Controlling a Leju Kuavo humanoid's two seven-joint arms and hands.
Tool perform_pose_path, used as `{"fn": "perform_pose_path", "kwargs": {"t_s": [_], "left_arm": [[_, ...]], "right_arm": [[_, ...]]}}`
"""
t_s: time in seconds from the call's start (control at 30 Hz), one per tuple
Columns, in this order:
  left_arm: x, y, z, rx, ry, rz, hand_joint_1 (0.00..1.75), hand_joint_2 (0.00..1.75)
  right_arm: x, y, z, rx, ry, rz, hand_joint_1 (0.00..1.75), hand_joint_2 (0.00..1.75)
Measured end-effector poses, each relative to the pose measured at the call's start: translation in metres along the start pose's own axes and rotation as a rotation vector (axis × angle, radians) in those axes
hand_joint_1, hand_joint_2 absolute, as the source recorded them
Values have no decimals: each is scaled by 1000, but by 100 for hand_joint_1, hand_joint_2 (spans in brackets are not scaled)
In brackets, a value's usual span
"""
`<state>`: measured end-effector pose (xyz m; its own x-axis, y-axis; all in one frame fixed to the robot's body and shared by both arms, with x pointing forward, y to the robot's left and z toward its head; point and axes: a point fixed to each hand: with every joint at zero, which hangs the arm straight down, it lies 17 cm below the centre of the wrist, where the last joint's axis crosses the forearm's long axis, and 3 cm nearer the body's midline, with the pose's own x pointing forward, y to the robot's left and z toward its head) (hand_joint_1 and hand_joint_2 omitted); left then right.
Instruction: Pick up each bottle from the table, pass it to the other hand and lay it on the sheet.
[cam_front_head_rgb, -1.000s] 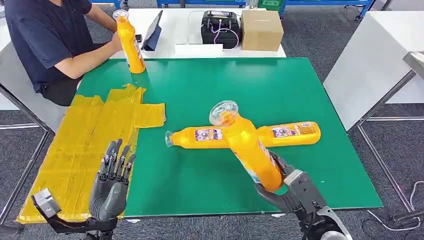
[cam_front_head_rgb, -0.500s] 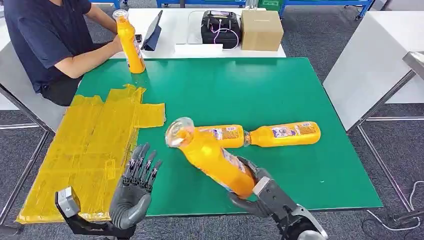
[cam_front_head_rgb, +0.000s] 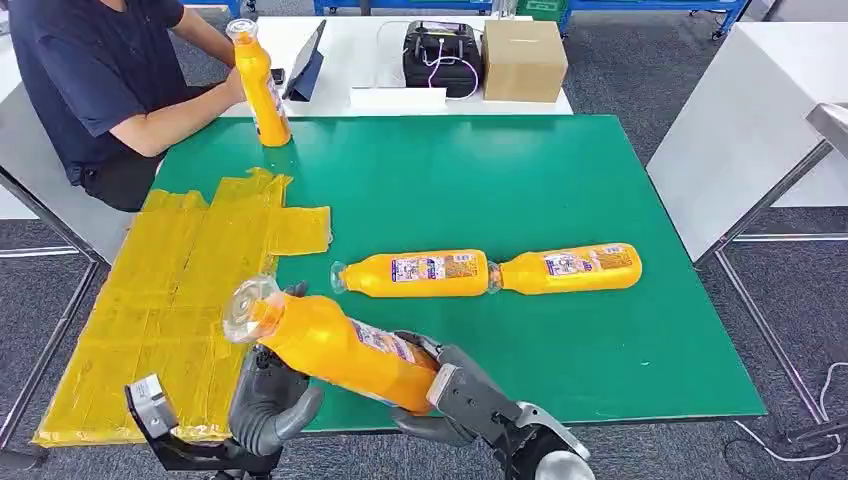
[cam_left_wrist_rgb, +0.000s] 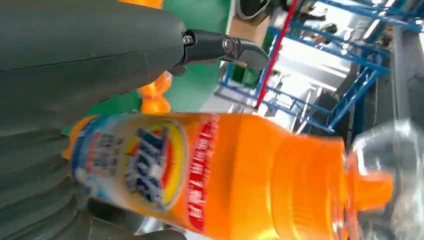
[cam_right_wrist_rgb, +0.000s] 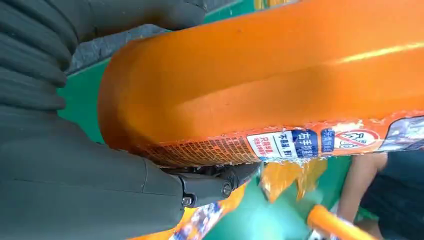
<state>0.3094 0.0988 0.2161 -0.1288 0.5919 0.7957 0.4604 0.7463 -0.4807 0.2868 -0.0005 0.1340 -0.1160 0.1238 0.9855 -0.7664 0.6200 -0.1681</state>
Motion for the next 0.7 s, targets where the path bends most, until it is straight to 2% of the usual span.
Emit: {"fn": "perform_pose_path", "kwargs": {"t_s": [0.3, 0.33, 0.37, 0.7], "left_arm": [[4, -5, -9, -12, -35, -100, 0, 175], [4, -9, -10, -24, -35, -114, 61, 175], [4, -13, -11, -37, -37, -124, 175, 175], [-1, -27, -10, -109, -23, -115, 175, 175]], "right_arm": [[-5, 35, -4, 107, 7, -40, 175, 175], [-8, 42, -5, 119, 6, -46, 175, 175], [-10, 47, -7, 128, 5, -49, 175, 175], [-24, 59, -7, 153, 18, -52, 175, 175]]}}
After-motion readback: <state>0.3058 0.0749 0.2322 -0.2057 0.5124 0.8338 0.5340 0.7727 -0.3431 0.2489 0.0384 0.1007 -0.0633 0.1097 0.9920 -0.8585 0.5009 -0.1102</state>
